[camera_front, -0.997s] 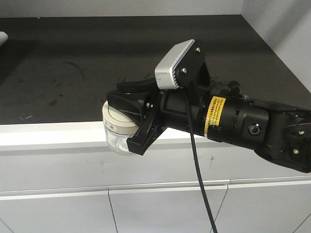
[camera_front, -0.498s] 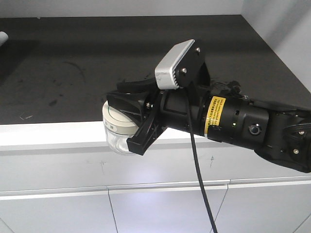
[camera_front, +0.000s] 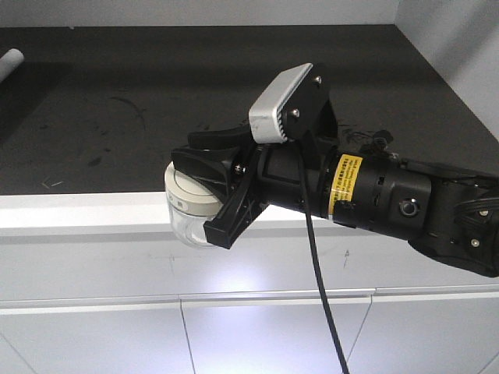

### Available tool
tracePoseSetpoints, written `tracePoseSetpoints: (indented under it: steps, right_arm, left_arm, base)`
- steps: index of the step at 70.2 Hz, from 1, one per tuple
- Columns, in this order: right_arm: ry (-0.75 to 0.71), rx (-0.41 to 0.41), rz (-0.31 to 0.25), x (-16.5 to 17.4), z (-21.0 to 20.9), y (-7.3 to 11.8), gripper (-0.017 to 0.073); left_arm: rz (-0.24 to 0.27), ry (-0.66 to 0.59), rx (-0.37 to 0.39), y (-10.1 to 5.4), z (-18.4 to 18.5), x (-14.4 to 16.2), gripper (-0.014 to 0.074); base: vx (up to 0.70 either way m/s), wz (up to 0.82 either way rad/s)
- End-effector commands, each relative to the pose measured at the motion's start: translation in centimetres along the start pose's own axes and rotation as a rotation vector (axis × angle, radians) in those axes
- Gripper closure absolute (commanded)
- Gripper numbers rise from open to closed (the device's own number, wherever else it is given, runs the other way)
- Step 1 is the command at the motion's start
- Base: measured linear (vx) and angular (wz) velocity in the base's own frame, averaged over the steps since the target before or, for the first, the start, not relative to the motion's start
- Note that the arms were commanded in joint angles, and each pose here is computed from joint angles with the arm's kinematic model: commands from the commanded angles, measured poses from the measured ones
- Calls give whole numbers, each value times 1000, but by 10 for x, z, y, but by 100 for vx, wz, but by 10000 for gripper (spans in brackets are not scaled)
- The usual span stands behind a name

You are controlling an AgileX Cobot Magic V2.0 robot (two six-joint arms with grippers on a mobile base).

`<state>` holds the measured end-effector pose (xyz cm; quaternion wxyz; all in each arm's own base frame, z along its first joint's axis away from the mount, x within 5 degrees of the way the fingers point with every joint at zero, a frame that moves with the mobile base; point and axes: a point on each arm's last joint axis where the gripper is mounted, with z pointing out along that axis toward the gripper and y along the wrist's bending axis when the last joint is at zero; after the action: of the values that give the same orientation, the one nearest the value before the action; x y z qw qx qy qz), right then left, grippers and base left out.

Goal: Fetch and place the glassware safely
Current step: 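Hold the jar in the right gripper while the base turns away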

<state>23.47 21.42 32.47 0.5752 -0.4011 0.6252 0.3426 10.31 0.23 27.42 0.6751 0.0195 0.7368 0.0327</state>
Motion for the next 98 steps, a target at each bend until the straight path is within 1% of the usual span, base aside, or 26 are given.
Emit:
tracePoseSetpoints:
  steps: [1,27,47,71,98]
  right_arm:
    - [-113,-31,-5,-27,-8,6,563]
    - [-110,-27,-5,-26,-8,5,563]
    - [-110,-27,-5,-26,-8,5,563]
    - [-110,-27,-5,-26,-8,5,563]
    - [-110,-28,-5,-26,-8,5,563]
  left_arm:
    - [-12,-105,-1,1,-1,-17,601]
    - [-12,-105,-1,1,-1,-17,601]
    - [-12,-105,-1,1,-1,-17,601]
    - [-12,-105,-1,1,-1,-17,601]
    - [-12,-105,-1,1,-1,-17,601]
  base:
    - [-2,10]
    - [-3,15]
    - [-2,34]
    - [-4,54]
    - [-5,70]
